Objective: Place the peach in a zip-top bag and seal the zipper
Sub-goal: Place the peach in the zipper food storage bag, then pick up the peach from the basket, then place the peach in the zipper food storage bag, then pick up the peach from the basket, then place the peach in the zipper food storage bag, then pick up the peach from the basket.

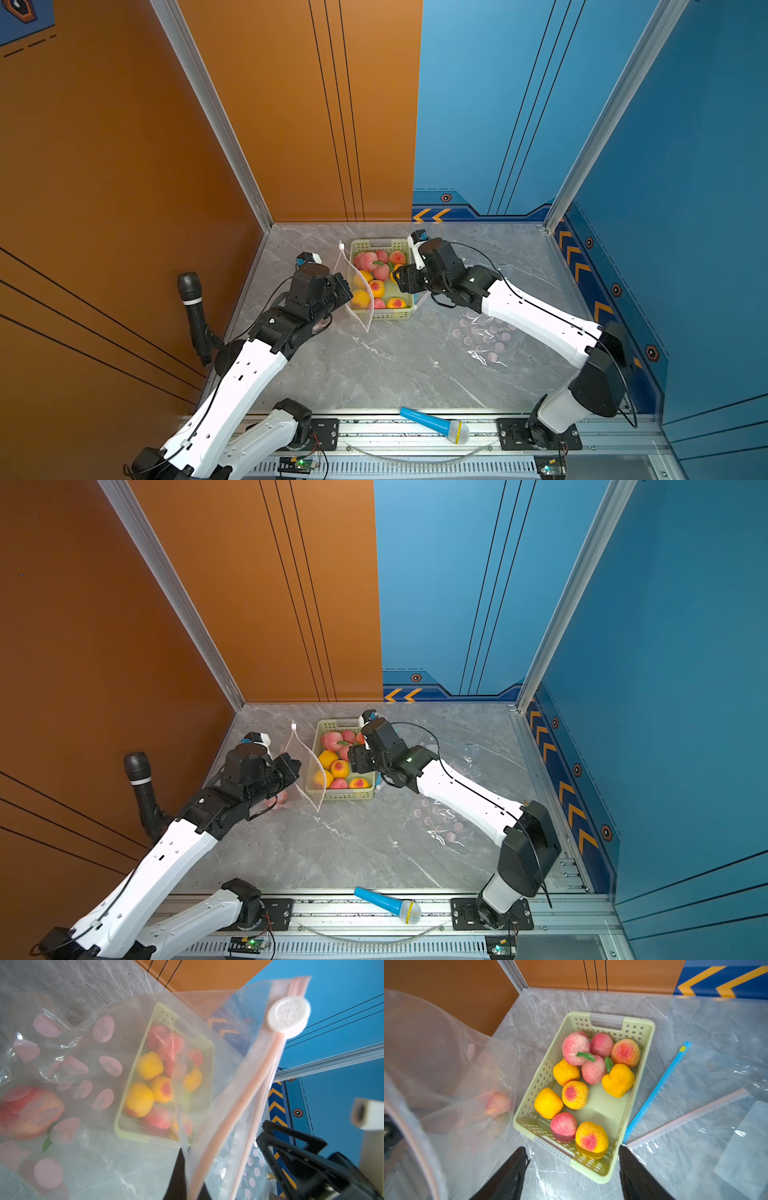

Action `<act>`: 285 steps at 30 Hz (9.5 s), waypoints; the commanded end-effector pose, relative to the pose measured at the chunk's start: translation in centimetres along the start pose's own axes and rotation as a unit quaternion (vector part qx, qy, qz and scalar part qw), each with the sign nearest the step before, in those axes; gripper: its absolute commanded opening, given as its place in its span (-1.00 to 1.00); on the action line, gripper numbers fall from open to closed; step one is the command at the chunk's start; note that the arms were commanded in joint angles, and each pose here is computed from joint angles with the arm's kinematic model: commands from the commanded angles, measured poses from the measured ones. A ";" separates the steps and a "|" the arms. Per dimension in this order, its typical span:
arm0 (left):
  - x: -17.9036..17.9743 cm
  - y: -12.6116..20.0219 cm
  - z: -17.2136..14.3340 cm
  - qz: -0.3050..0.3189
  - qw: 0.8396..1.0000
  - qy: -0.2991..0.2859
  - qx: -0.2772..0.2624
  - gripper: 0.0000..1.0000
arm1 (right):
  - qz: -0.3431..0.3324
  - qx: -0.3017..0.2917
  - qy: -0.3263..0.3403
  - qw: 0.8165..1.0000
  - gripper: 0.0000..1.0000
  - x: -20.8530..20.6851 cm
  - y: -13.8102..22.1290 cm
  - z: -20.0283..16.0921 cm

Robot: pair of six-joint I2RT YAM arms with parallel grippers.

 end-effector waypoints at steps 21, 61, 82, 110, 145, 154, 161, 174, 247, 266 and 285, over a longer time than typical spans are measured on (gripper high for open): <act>4.9 0.3 -1.1 0.063 0.998 0.022 -0.004 -1.00 | 0.010 0.149 0.090 0.985 0.41 4.5 -14.3 -6.5; 4.2 0.3 -1.5 0.041 0.999 0.017 0.011 -1.00 | 0.013 0.114 0.088 0.989 -0.50 4.9 -12.5 -4.3; 1.0 -1.8 0.1 0.028 0.999 -0.008 0.035 -1.00 | 0.163 -0.017 0.050 0.985 -0.50 9.1 3.7 -2.2; -1.5 -0.8 -0.4 -0.008 0.999 -0.025 0.040 -1.00 | 0.147 0.022 0.077 0.986 0.51 11.2 -1.7 -4.5; 2.0 -1.1 -1.0 0.035 0.999 0.010 0.028 -1.00 | -0.068 0.074 0.037 0.994 0.53 -0.8 -4.5 -2.5; 2.1 -1.2 -1.3 0.029 0.999 0.012 0.031 -1.00 | -0.093 0.108 0.041 0.989 0.58 -2.0 -11.4 -4.3; 2.2 -1.3 -1.4 0.029 0.999 0.013 0.034 -1.00 | -0.096 0.115 0.032 0.988 0.59 -2.3 -14.6 -4.7; 2.1 -1.5 -1.7 0.029 0.999 0.011 0.039 -1.00 | -0.080 0.119 -0.003 0.990 0.44 -3.1 -18.2 -5.1; -0.7 0.4 -1.4 -0.022 0.999 -0.016 0.044 -1.00 | 0.109 0.020 0.121 0.986 -0.05 11.0 -3.1 -6.7; -0.4 -0.1 -1.9 -0.003 0.999 -0.017 0.046 -1.00 | 0.136 0.005 0.119 0.984 0.66 11.7 -0.2 -5.2; 1.6 -1.0 -2.4 0.015 0.999 0.007 0.034 -1.00 | -0.023 0.041 0.026 0.999 0.42 1.0 1.5 -1.0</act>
Point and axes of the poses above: each gripper's point midway between its finger pads, its own y axis back along the fingers, its own x axis along the line the jaws close on, z = x × y, the point moved 2 cm from there along y, back along the fingers, and after that the axes turned 11 degrees about -y, right-handed, at the moved point
